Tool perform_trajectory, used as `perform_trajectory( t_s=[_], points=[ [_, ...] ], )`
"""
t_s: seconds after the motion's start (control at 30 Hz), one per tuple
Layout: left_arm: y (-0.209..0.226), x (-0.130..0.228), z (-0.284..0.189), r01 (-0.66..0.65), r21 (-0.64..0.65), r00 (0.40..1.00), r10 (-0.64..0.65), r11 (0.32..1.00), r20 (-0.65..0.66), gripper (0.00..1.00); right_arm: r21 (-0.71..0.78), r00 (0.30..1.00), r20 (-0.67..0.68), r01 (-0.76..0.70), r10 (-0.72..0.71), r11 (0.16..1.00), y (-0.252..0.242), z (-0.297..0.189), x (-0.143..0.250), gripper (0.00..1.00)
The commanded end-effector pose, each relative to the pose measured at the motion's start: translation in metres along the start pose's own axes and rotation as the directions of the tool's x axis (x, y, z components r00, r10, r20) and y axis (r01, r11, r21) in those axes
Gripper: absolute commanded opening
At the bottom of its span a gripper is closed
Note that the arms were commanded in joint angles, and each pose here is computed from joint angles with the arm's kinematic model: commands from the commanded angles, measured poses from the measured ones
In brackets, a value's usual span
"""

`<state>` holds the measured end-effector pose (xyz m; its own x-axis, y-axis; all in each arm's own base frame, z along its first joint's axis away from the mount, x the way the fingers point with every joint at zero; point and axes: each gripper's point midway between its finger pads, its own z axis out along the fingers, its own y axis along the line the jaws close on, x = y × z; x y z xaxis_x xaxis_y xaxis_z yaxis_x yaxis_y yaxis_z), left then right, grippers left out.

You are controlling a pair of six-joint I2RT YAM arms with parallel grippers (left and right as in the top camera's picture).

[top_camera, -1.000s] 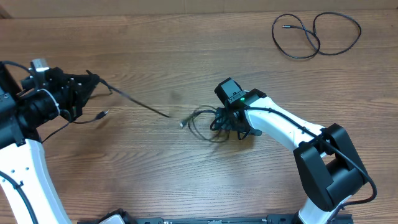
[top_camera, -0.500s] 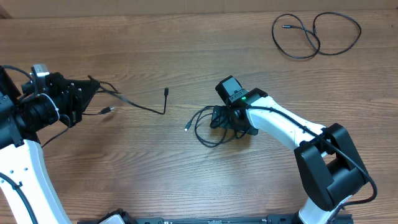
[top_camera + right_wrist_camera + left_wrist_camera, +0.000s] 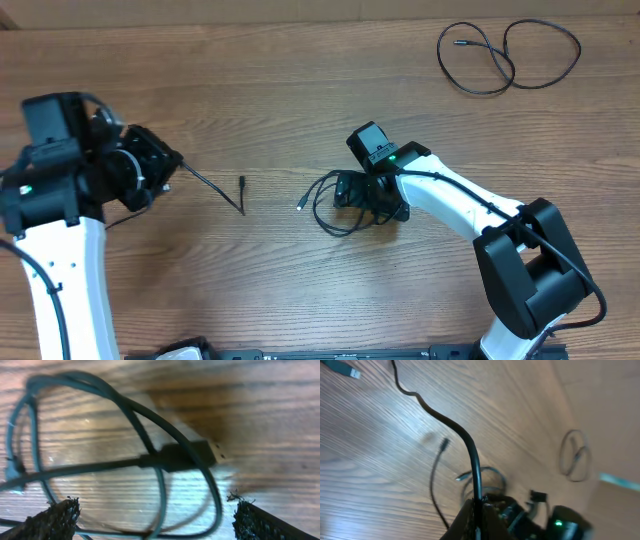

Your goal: Untangle cables

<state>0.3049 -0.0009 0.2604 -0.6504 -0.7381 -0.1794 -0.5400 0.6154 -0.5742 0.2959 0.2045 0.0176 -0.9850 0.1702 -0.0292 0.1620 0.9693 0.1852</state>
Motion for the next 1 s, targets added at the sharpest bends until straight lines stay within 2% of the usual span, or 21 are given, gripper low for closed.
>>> perform_trajectory(
  t_s=[0.0, 0.2, 0.27, 0.53, 0.67, 0.83, 0.97],
  points=[
    [0.003, -0.005, 0.005, -0.073, -0.097, 0.996, 0.078, 0.993, 0.05, 0.06, -0.02, 1.0, 0.018, -0.022, 0.023, 1.0, 0.002, -0.015, -0.01, 1.0],
    [-0.003, 0.012, 0.034, -0.11, -0.129, 0.993, 0.104, 0.986, -0.055, 0.07, -0.05, 0.998, 0.057, -0.029, 0.032, 0.998, 0.007, -0.052, -0.02, 1.0],
    [-0.004, 0.019, 0.045, -0.127, -0.141, 0.989, 0.114, 0.982, -0.093, 0.09, -0.07, 0.996, 0.082, -0.018, 0.024, 0.997, 0.01, -0.068, -0.022, 1.0],
    [-0.007, 0.044, 0.086, -0.194, -0.187, 0.962, 0.149, 0.963, -0.229, 0.12, -0.159, 0.984, 0.179, 0.019, 0.01, 0.987, 0.018, -0.124, -0.018, 1.0],
    [-0.007, 0.054, 0.103, -0.223, -0.205, 0.948, 0.164, 0.953, -0.272, 0.16, -0.227, 0.98, 0.195, 0.088, -0.044, 0.97, 0.028, -0.143, -0.011, 1.0],
    [0.001, 0.048, 0.119, -0.235, -0.258, 0.949, 0.165, 0.937, -0.267, 0.18, -0.313, 0.965, 0.201, 0.224, -0.166, 0.923, 0.046, -0.155, 0.0, 1.0],
    [0.007, 0.048, 0.127, -0.236, -0.282, 0.946, 0.154, 0.93, -0.284, 0.26, -0.351, 0.956, 0.189, 0.279, -0.224, 0.894, 0.053, -0.157, 0.007, 1.0]
  ],
)
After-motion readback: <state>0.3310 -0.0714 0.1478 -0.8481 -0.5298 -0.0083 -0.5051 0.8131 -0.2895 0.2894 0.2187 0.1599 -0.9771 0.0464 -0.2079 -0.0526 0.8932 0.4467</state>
